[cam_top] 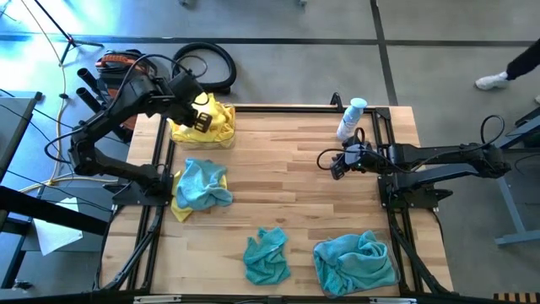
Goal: Sort microfiber towel by color & place in baskets
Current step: Put the yellow towel into the top transparent bin
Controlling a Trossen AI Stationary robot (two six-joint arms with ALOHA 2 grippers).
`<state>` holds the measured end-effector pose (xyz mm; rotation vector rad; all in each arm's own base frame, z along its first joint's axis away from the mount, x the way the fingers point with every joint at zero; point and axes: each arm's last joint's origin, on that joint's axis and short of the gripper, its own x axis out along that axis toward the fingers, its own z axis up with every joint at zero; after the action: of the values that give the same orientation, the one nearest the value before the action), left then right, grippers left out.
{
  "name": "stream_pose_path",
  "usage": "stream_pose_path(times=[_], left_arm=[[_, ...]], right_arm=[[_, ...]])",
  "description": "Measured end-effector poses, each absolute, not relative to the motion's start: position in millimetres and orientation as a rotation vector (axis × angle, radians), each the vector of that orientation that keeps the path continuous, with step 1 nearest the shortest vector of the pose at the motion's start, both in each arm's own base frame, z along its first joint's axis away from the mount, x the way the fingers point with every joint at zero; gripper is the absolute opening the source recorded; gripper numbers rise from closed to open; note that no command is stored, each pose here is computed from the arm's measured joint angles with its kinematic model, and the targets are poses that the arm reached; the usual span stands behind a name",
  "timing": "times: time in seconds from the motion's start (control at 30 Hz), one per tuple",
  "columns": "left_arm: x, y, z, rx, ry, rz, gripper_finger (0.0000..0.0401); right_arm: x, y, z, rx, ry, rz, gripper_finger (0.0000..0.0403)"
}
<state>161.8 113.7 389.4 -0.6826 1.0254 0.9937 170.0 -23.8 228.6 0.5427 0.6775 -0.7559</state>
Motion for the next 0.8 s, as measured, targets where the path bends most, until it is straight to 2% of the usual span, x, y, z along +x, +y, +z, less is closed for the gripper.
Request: stream_pose_path(times=[0.17,0.33,0.47,0.67,0.8], left_arm=[[163,110,390,-0.676,1.023,0.985,0.0],[164,125,392,-0.533,0.952,1.144,0.0],[173,149,382,-0.544,0.979,1.164,0.0],[181,181,326,-0.676,1.154,1.196,0.0],[180,196,276,-0.809,1.129,1.115,0.0]], right_arm=[[170,-24,229,0.544,0.679,-0.753,0.0099],[170,-24,229,0.544,0.679,-0.754,0.0099],[170,-24,229,0.544,0.679,-0.754,0.0099],[170,-24,229,0.559,0.673,-0.76,0.0099],[170,-24,229,0.568,0.669,-0.764,0.0099]])
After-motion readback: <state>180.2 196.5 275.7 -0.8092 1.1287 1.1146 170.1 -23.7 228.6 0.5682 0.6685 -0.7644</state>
